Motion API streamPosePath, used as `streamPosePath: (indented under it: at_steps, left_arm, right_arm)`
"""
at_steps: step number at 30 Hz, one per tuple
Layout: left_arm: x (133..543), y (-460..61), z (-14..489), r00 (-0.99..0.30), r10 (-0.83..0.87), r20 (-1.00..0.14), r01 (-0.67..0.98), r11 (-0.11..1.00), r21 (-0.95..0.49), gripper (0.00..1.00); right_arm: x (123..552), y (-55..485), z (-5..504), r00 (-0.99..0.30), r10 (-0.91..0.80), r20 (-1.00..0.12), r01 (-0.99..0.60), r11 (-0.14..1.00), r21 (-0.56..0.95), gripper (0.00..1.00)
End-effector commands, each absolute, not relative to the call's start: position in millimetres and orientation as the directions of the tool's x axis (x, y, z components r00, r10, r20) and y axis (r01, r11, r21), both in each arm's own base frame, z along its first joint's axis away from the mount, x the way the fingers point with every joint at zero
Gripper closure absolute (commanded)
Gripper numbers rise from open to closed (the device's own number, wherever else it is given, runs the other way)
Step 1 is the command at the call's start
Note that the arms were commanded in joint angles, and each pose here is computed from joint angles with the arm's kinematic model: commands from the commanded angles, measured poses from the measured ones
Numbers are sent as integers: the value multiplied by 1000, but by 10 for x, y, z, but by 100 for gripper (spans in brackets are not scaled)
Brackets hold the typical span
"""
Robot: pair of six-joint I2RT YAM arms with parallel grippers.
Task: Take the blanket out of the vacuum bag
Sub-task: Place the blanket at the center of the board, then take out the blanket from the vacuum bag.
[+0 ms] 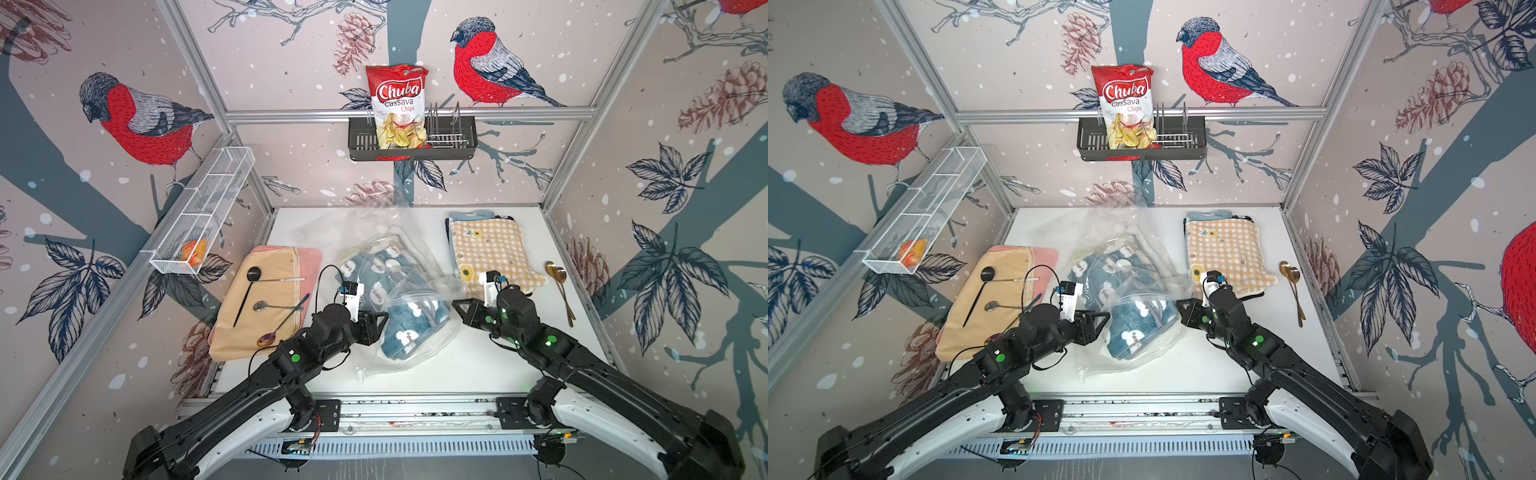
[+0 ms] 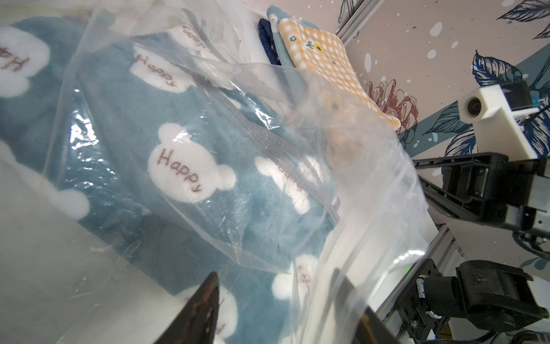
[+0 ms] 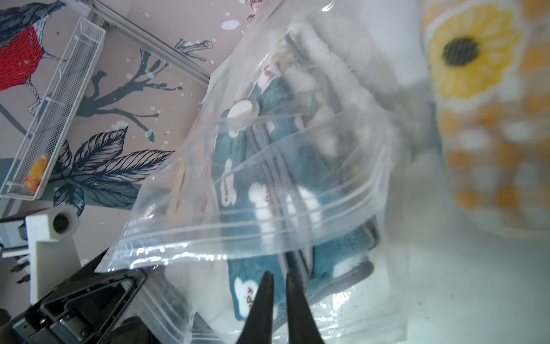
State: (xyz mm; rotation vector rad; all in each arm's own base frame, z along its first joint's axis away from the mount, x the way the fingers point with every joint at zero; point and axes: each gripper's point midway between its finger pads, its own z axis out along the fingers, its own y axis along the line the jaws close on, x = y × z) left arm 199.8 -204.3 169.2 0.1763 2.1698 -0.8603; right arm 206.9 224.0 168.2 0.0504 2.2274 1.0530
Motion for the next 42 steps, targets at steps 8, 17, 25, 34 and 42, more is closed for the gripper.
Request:
streamPosePath:
  at_steps: [8,17,25,34,42]
  left_arm:
    - [1957,-2229,1651,-714,-120,-690,414,722,-554,57]
    - [2060,-2226,1597,-693,-146,-706,395,742,-541,94]
    - [2170,-2163,1543,-659,-178,-731,365,774,-517,100]
    - [2435,-2173,1669,-590,-161,-791,368,818,-441,100]
    - [2643,-2203,1811,-557,-123,-821,376,845,-382,100]
  right_arm:
    - [1715,2487,1310,-809,293,-509,-228,642,732,91]
    - [1574,2951,995,-843,164,-512,-291,661,691,91]
    - [1737,3229,761,-849,81,-521,-316,713,626,91]
    - [2024,3415,574,-870,80,-487,-297,702,647,93]
    - [2380,3420,592,-881,71,-467,-304,670,677,93]
